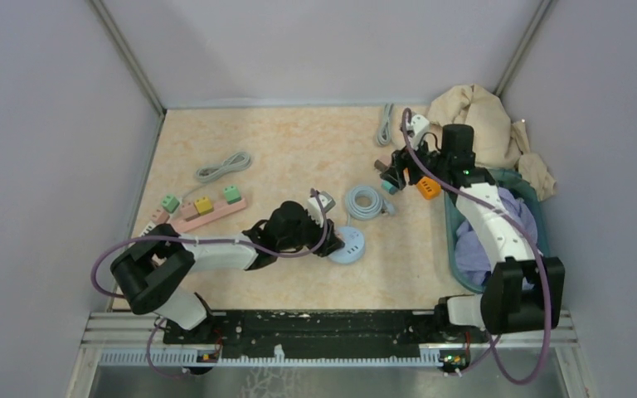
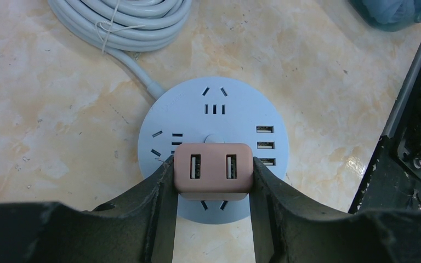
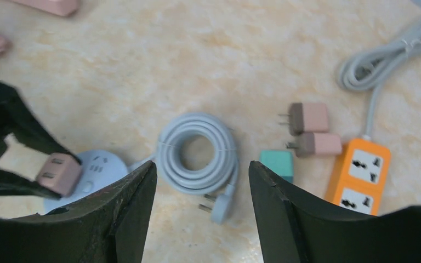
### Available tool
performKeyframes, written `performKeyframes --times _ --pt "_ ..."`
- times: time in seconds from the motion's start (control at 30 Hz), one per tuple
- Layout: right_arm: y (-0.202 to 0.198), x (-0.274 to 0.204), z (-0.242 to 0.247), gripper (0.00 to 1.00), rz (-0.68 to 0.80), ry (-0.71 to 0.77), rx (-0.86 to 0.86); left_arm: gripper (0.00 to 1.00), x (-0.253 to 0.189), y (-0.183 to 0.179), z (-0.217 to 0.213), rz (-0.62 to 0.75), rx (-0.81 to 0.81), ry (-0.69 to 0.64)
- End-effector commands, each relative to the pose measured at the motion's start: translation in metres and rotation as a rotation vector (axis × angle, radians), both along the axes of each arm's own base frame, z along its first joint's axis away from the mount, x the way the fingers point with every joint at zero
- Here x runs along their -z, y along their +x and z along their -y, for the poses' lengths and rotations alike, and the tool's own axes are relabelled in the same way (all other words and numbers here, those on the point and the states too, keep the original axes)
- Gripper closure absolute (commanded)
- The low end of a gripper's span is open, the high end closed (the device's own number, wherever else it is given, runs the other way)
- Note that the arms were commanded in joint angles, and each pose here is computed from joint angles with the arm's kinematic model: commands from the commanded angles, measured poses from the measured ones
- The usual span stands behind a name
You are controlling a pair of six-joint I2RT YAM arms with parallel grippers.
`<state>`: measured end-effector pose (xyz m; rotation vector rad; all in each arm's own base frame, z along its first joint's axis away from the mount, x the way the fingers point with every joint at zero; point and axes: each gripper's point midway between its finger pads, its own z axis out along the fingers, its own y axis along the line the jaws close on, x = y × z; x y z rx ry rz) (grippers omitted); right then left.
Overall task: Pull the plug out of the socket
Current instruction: Place the plug at the center of the board, then remove the plug from the socket.
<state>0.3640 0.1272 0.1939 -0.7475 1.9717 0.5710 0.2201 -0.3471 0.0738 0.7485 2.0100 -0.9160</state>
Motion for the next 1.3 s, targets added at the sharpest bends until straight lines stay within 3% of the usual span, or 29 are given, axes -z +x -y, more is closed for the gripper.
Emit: performKeyframes --times 0.0,0.2,0.23,0.27,0.3,0.67,0.7,0.73,0.77,0.97,1.17,1.27 --pt "-0.040 -0.035 -0.032 0.37 0.153 0.146 -0.246 0.61 0.048 -0.014 -0.023 -0.112 -0.048 0.149" --pt "-0.057 -0.047 -0.041 0.36 0.192 0.192 -0.330 0.43 0.050 -0.019 -0.023 -0.128 -0.054 0.125" --pt "-0.060 -0.048 -0.042 0.36 0.188 0.198 -0.340 0.35 0.047 -0.019 -0.022 -0.126 -0.053 0.115" --pt "-0.061 -0.049 -0.043 0.36 0.187 0.204 -0.350 0.10 0.044 -0.018 -0.022 -0.121 -0.060 0.107" --pt "-0.063 -0.050 -0.044 0.36 0.187 0.210 -0.362 0.01 0.041 -0.018 -0.023 -0.116 -0.069 0.100" --pt "-0.099 -0.058 -0.056 0.33 0.269 0.270 -0.536 0.00 -0.026 -0.012 -0.035 0.028 -0.141 0.004" --pt "-0.106 -0.058 -0.058 0.25 0.298 0.279 -0.577 0.00 -0.033 -0.014 -0.038 0.042 -0.142 -0.013" --pt "-0.116 -0.057 -0.060 0.08 0.327 0.298 -0.632 0.00 -0.041 -0.016 -0.042 0.059 -0.138 -0.032" --pt "-0.127 -0.057 -0.063 0.02 0.352 0.322 -0.687 0.00 -0.049 -0.019 -0.044 0.074 -0.133 -0.055" --pt "-0.166 -0.032 -0.074 0.01 0.356 0.364 -0.847 0.01 -0.090 -0.041 -0.066 0.111 -0.156 -0.300" --pt "-0.175 -0.012 -0.095 0.01 0.439 0.227 -0.978 0.00 -0.092 -0.062 -0.080 0.054 -0.153 -0.426" --pt "-0.183 0.015 -0.108 0.03 0.461 0.084 -1.106 0.00 -0.093 -0.067 -0.082 0.028 -0.156 -0.464"
